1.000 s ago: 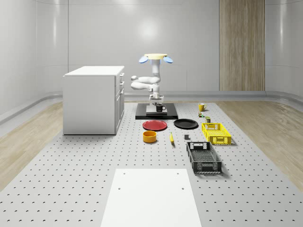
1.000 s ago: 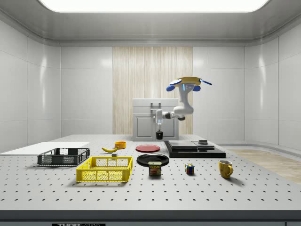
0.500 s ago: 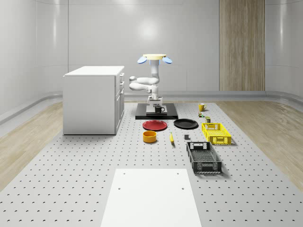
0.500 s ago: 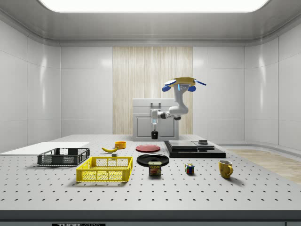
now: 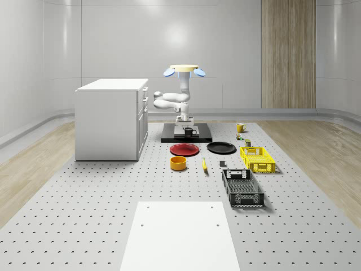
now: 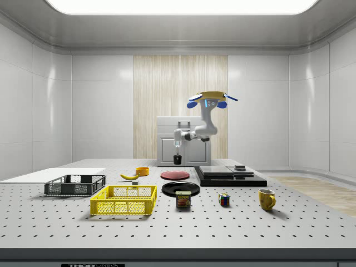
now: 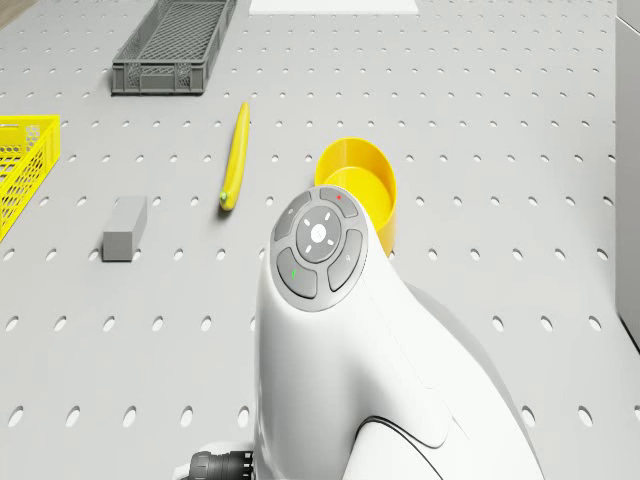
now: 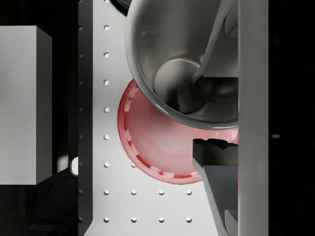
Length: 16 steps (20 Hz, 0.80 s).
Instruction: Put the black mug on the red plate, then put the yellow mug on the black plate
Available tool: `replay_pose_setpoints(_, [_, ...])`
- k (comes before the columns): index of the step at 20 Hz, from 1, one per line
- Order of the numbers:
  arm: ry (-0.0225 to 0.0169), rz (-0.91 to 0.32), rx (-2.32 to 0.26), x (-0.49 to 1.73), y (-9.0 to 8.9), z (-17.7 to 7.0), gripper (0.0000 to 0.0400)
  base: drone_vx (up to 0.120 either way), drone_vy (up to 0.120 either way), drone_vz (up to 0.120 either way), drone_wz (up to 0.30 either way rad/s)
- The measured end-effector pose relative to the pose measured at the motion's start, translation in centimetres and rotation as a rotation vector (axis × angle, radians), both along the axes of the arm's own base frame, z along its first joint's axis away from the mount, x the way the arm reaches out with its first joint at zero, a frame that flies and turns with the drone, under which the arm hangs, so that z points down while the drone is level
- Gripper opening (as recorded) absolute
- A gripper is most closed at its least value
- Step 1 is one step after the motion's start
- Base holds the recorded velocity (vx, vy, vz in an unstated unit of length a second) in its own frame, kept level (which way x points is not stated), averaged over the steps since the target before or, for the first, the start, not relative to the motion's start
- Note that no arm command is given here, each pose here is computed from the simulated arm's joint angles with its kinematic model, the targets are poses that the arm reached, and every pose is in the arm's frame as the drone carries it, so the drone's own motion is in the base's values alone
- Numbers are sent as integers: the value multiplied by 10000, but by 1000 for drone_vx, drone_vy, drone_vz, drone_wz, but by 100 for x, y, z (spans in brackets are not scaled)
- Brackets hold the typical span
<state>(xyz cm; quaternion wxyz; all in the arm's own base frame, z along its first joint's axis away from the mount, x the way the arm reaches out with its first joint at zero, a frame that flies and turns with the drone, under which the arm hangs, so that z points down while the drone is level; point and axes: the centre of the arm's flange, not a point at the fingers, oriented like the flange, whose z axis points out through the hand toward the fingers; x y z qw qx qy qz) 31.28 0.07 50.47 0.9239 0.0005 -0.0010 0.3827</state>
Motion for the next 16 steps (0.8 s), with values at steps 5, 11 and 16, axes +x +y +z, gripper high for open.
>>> replay_pose_setpoints(5, [0, 0, 0, 0, 143, 0, 110, 0, 0, 0, 0])
replay_pose_setpoints(11, [1, 1, 1, 0, 366, 1, 110, 0, 0, 0, 0])
replay_pose_setpoints(16, [1, 2, 1, 0, 472, 67, 110, 0, 0, 0, 0])
